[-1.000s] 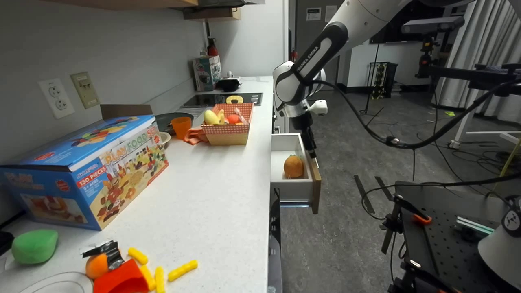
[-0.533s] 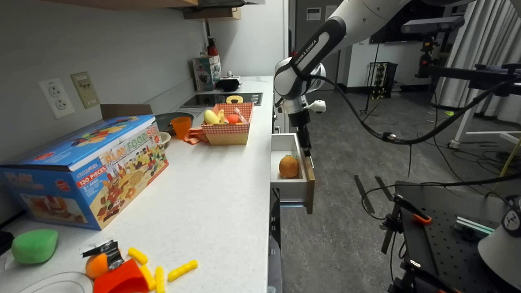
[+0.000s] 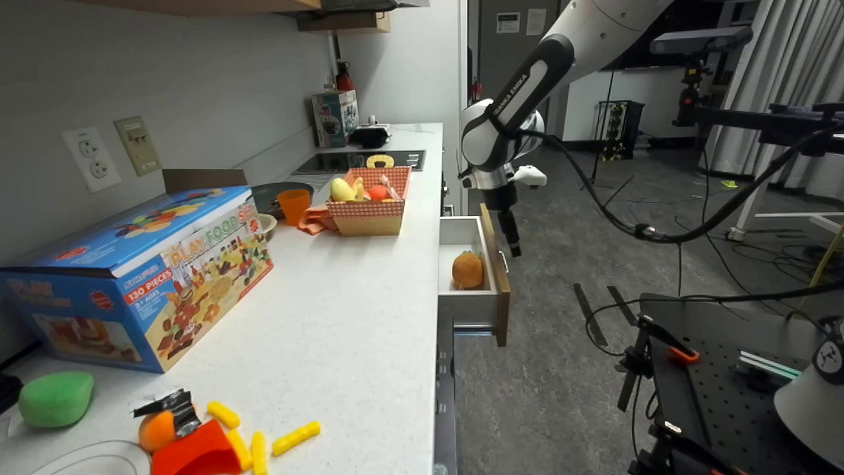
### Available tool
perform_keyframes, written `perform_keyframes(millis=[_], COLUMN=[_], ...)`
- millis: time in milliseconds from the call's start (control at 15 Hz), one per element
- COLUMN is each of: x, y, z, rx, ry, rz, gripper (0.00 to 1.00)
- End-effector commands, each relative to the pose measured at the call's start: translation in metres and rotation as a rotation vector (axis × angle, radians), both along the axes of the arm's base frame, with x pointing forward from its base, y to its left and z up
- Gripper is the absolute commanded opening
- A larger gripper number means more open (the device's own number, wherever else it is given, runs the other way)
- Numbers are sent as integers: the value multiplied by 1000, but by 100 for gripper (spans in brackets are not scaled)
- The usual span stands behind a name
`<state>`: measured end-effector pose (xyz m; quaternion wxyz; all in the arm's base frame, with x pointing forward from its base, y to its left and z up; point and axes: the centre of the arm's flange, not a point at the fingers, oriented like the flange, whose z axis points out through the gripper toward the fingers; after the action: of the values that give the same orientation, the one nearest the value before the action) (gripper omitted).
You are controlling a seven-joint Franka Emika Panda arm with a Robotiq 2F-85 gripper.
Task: Open the drawer, then put the purple and pineapple plushies in the drawer and then close the drawer
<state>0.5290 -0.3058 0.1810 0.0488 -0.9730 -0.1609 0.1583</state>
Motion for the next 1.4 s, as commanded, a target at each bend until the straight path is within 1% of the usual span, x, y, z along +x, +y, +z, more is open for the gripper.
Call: perform_keyframes(millis=[0,200,467,667,933,1333], x=[-23,-12,8,18,34,74], y=[-5,3,17,20,31,63], z=[-16,-26,-25,-24,-18,3], rx=[-7,-15,-19,-28,-52,-74], ry=[-3,-53,-120,-140,-190,-284], rz=[32,-14,-63,-87,-130,-181], gripper=[100,100,100,100,100,100])
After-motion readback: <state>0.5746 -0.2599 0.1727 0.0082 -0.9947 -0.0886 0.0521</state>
